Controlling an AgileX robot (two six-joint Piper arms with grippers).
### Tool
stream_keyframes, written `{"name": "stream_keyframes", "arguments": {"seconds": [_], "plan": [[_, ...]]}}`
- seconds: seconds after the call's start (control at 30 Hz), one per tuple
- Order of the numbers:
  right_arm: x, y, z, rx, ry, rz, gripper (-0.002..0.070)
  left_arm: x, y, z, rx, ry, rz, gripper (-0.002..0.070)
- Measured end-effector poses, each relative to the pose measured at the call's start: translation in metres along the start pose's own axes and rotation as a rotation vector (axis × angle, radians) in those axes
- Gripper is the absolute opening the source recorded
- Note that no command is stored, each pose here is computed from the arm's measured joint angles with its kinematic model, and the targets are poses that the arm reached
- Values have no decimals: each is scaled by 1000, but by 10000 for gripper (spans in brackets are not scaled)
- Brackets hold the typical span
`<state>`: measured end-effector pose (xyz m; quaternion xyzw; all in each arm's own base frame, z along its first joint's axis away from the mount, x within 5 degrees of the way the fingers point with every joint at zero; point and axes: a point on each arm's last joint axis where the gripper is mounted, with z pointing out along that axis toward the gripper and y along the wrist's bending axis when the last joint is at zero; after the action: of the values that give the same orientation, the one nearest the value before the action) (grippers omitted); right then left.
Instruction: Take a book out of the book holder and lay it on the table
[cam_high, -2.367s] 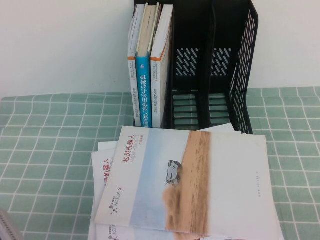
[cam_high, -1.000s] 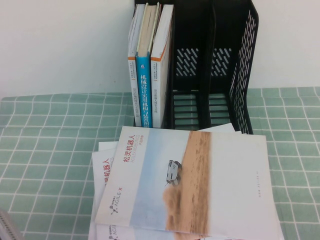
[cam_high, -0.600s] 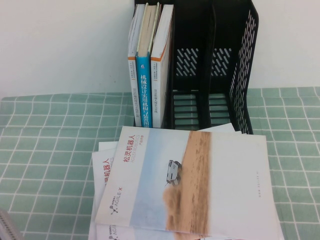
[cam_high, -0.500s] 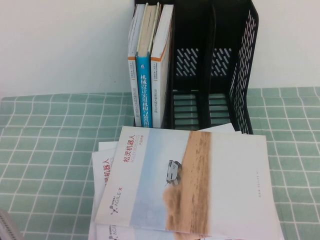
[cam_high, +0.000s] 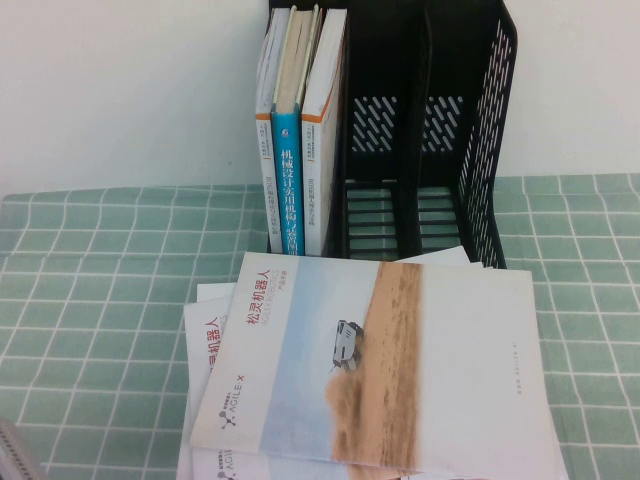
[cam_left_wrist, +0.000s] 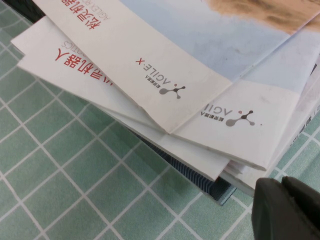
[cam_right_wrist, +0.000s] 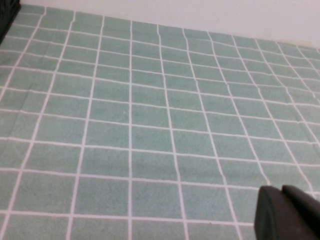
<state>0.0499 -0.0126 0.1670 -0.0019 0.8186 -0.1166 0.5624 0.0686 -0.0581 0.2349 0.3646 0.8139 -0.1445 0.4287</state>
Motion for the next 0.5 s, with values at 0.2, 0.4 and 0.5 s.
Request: {"name": "stream_keyframes", "arguments": {"seconds": [0.2, 0.4, 0.5], "plan": [[0, 1, 0, -12, -2, 40, -2, 0, 0, 0, 0, 0, 0, -3], [0, 1, 0, -15, -4, 48, -2, 0, 0, 0, 0, 0, 0, -3], [0, 1, 0, -15, -4, 48, -2, 0, 0, 0, 0, 0, 0, -3]]}}
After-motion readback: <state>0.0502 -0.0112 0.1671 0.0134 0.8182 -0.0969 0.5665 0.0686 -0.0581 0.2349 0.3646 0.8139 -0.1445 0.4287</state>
